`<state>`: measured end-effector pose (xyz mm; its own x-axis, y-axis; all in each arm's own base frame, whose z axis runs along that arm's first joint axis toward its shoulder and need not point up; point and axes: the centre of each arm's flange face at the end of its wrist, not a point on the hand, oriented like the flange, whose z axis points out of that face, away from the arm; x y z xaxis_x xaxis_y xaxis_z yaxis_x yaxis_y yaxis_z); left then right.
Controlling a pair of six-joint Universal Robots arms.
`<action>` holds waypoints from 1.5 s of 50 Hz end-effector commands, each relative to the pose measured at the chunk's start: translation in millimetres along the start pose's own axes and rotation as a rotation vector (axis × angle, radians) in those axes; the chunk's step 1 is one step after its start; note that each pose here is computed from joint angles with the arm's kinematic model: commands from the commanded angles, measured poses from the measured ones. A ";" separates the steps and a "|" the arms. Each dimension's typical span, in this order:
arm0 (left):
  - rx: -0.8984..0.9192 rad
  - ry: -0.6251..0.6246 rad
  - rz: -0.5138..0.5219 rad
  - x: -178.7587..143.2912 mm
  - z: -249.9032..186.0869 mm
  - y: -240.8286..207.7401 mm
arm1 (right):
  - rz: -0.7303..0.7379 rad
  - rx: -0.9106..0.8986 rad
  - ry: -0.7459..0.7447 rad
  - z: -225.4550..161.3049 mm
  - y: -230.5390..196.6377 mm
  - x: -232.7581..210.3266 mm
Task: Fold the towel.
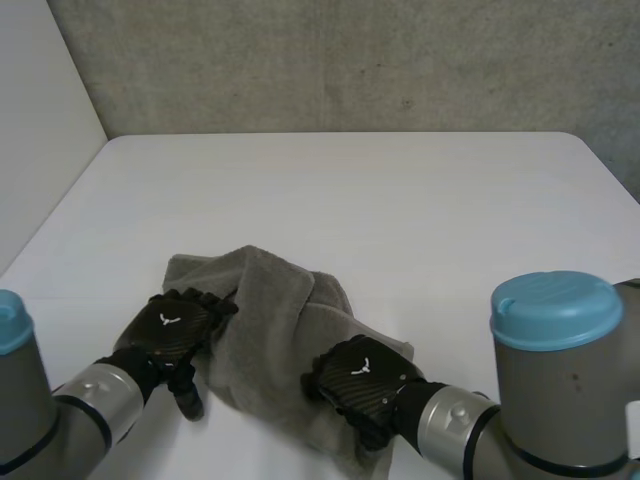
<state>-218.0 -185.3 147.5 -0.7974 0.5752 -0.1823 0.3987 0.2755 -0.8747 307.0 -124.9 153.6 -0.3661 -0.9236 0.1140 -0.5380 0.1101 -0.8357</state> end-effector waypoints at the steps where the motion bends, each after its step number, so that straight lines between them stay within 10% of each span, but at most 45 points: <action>1: 0.023 0.017 0.018 5.6 19.0 3.2 | 0.049 0.010 0.043 18.9 6.6 13.1; 18: 0.102 0.049 0.062 23.1 32.7 -5.2 | 0.186 0.218 0.654 5.4 -21.1 157.5; 34: 0.173 0.090 0.093 40.0 47.6 -12.9 | 0.211 0.208 0.930 -2.9 6.3 222.7; 61: 0.285 0.062 -0.112 3.4 27.5 -94.5 | 0.075 0.156 0.773 -56.3 -45.0 218.7; 75: 0.184 0.332 -0.051 74.4 -18.7 -57.4 | 0.062 0.084 0.782 -28.4 -20.6 259.6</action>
<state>-281.5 -181.0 200.2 -0.6980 0.7160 -0.0121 0.2145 0.1930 -0.9575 200.6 -331.5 257.1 -0.8418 -0.3747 0.3885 -0.4248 0.0158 -0.9052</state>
